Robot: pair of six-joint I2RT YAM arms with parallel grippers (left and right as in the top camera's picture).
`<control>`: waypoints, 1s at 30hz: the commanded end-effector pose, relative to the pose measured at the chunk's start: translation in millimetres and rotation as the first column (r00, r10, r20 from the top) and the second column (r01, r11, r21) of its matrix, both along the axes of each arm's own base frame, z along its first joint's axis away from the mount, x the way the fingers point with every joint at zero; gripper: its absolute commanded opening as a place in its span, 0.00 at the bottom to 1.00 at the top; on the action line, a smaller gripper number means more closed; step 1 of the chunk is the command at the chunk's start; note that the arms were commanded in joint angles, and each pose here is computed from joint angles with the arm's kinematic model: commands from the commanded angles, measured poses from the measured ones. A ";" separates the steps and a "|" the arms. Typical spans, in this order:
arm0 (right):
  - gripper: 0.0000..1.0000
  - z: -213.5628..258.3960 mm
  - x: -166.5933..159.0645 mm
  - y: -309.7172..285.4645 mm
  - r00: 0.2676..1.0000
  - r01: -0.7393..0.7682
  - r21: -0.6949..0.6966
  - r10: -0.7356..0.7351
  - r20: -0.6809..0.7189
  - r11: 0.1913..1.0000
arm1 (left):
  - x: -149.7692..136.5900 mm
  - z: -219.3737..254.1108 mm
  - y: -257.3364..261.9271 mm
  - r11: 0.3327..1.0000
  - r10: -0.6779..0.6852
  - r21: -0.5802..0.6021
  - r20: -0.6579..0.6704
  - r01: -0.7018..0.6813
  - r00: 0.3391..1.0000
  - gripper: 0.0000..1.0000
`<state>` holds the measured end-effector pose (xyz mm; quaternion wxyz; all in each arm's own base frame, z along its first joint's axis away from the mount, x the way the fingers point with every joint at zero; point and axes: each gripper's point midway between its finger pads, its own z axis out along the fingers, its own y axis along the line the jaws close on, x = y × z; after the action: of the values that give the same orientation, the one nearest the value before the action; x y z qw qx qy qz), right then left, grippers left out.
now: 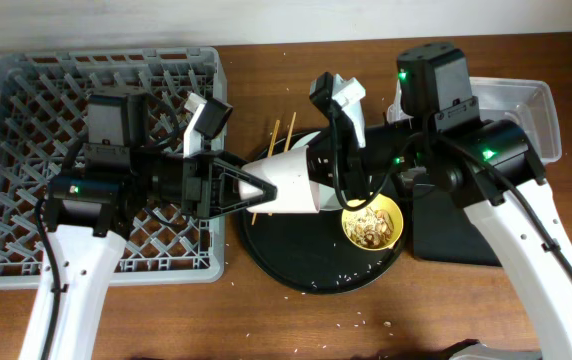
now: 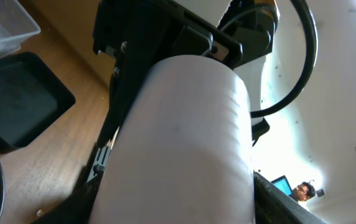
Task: Sort waste into correct bins and load items into the dishwasher rack
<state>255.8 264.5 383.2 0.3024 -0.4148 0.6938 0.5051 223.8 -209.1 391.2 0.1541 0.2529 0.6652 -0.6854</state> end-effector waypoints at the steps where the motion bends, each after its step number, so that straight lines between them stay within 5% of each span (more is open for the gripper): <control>1: 0.39 -4.8 9.4 -4.8 0.999 0.047 -0.033 -0.047 0.015 0.998 | 7.3 -6.2 -2.1 0.997 0.058 0.061 -0.018 -0.057 0.998 0.55; 3: 0.64 -8.4 12.2 -6.5 0.997 0.072 -0.053 -0.072 0.003 0.996 | 23.4 -20.8 -1.0 0.978 0.151 0.144 0.005 -0.151 0.988 0.55; 6: 0.74 -15.4 34.1 -26.6 0.967 0.250 -0.133 -0.254 -0.015 0.959 | 55.6 -52.3 11.2 0.887 0.337 0.316 0.061 -0.338 0.940 0.55; 12: 0.83 -16.3 39.1 -73.8 0.897 0.403 -0.182 -0.427 -0.117 0.897 | 96.6 -124.7 107.7 0.437 0.684 0.677 0.177 -0.592 0.707 0.55; 16: 0.84 -54.6 31.6 -85.7 0.844 0.431 -0.368 -0.512 -0.159 0.824 | 88.6 -156.4 220.8 0.022 0.839 0.819 0.296 -0.573 0.456 0.55; 18: 0.84 -62.6 26.8 -85.6 0.839 0.422 -0.409 -0.519 -0.162 0.809 | 78.4 -160.7 269.4 -0.117 0.896 0.837 0.321 -0.534 0.308 0.56; 23: 0.86 -73.1 23.3 -78.9 0.846 0.401 -0.450 -0.511 -0.152 0.798 | 44.3 -173.8 357.5 -0.305 0.939 0.864 0.343 -0.400 0.026 0.56; 30: 0.87 -77.6 18.6 -81.2 0.840 0.390 -0.473 -0.516 -0.169 0.790 | 54.5 -221.7 415.1 -0.313 0.949 0.904 0.288 -0.292 -0.125 0.56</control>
<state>274.9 184.4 311.5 0.2226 -0.2142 0.8959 0.3191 276.7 187.0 181.7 0.1778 -0.4573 0.8713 0.0010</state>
